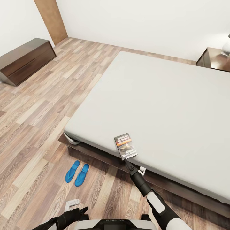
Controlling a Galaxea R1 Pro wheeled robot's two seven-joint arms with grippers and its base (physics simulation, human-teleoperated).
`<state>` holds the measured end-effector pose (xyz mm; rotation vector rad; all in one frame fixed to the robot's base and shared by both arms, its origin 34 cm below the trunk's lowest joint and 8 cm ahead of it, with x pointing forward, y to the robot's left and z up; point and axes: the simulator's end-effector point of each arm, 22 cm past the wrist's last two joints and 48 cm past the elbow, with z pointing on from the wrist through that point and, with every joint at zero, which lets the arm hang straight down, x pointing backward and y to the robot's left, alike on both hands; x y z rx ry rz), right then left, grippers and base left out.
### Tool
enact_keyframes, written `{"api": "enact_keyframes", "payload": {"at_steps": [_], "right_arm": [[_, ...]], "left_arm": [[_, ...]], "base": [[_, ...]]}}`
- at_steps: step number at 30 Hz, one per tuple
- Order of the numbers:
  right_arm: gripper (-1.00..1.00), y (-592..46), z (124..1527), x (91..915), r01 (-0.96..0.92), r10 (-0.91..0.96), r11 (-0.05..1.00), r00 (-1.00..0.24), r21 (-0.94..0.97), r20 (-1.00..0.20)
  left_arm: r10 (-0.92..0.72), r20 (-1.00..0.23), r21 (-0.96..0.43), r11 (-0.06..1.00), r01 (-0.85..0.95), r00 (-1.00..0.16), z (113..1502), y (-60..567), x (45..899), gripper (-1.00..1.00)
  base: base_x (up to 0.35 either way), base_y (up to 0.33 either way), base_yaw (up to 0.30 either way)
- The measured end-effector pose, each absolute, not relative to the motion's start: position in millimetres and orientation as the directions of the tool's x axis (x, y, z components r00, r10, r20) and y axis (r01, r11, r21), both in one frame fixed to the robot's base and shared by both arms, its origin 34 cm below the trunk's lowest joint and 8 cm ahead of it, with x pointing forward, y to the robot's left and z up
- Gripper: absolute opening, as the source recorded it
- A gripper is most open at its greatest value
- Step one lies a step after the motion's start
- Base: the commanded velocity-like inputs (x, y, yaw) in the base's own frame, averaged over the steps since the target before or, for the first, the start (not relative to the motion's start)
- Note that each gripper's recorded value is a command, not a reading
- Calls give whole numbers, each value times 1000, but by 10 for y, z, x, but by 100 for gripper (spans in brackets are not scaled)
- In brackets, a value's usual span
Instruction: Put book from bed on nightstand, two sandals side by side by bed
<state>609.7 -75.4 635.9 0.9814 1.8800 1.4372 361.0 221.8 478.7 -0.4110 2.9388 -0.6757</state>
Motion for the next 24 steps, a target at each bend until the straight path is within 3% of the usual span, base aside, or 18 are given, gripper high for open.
{"api": "enact_keyframes", "payload": {"at_steps": [24], "right_arm": [[100, -760, 6051, 6131, 209, 825, 152, -566, 966, -8]], "left_arm": [[-281, -35, -442, 865, -237, -959, 4478, 2207, 3639, 100]], "base": [[0, 0, 0]]}}
